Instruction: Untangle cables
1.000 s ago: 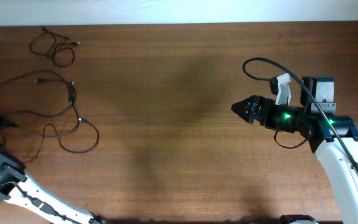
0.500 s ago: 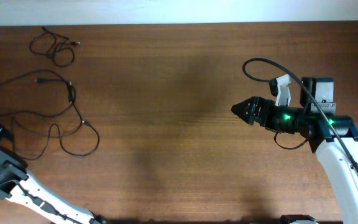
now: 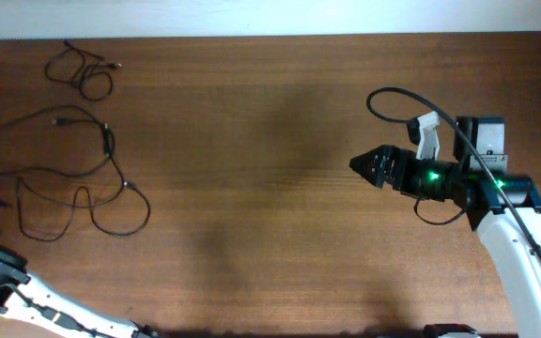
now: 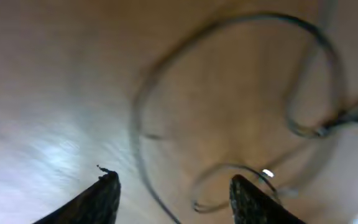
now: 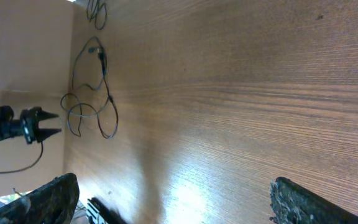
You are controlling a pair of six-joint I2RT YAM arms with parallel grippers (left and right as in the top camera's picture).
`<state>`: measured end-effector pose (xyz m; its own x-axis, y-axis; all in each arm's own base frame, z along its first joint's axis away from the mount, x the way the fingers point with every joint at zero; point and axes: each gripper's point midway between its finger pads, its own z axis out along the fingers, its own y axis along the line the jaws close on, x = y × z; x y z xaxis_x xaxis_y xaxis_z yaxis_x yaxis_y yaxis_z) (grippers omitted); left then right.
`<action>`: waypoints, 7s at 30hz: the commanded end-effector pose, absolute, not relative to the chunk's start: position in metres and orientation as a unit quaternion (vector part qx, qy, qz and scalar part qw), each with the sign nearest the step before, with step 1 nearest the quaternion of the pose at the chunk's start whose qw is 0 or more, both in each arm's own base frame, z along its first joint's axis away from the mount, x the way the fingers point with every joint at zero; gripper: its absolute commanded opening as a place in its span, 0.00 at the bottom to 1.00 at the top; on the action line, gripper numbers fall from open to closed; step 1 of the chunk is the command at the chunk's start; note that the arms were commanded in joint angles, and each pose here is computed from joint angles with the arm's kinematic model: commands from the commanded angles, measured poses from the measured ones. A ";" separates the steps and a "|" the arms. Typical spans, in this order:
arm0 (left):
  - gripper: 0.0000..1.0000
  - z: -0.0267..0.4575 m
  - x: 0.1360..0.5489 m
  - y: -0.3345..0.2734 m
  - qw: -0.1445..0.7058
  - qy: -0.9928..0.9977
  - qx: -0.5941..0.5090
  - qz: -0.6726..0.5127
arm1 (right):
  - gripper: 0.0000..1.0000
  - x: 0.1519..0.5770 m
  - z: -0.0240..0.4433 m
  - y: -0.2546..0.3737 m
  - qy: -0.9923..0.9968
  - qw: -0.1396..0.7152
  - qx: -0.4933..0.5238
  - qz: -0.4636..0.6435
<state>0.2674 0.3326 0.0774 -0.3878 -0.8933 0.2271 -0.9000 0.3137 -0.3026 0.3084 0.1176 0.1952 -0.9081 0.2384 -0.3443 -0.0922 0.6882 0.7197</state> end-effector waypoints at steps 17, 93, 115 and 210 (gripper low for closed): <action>0.81 0.103 0.338 0.238 0.062 -0.865 0.472 0.160 | 0.99 0.308 0.196 0.119 0.896 0.213 0.033 0.388; 0.01 0.070 0.214 0.444 -0.089 -0.813 0.481 -0.315 | 0.99 0.305 0.193 0.119 0.898 0.199 0.044 0.390; 0.99 0.163 0.331 0.393 -0.364 -0.834 0.413 -0.044 | 0.99 0.305 0.193 0.119 0.898 0.200 0.044 0.389; 0.00 -0.024 0.264 0.227 -0.057 -0.987 -0.133 0.072 | 0.99 0.308 0.188 0.113 0.905 0.207 0.044 0.368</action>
<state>0.2877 0.2453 -0.0029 -0.9486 0.2292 -0.2183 0.2462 0.9677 -0.0537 0.3058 0.1123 0.1878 -0.9128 0.2475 -0.3249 -0.0547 0.7142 0.6978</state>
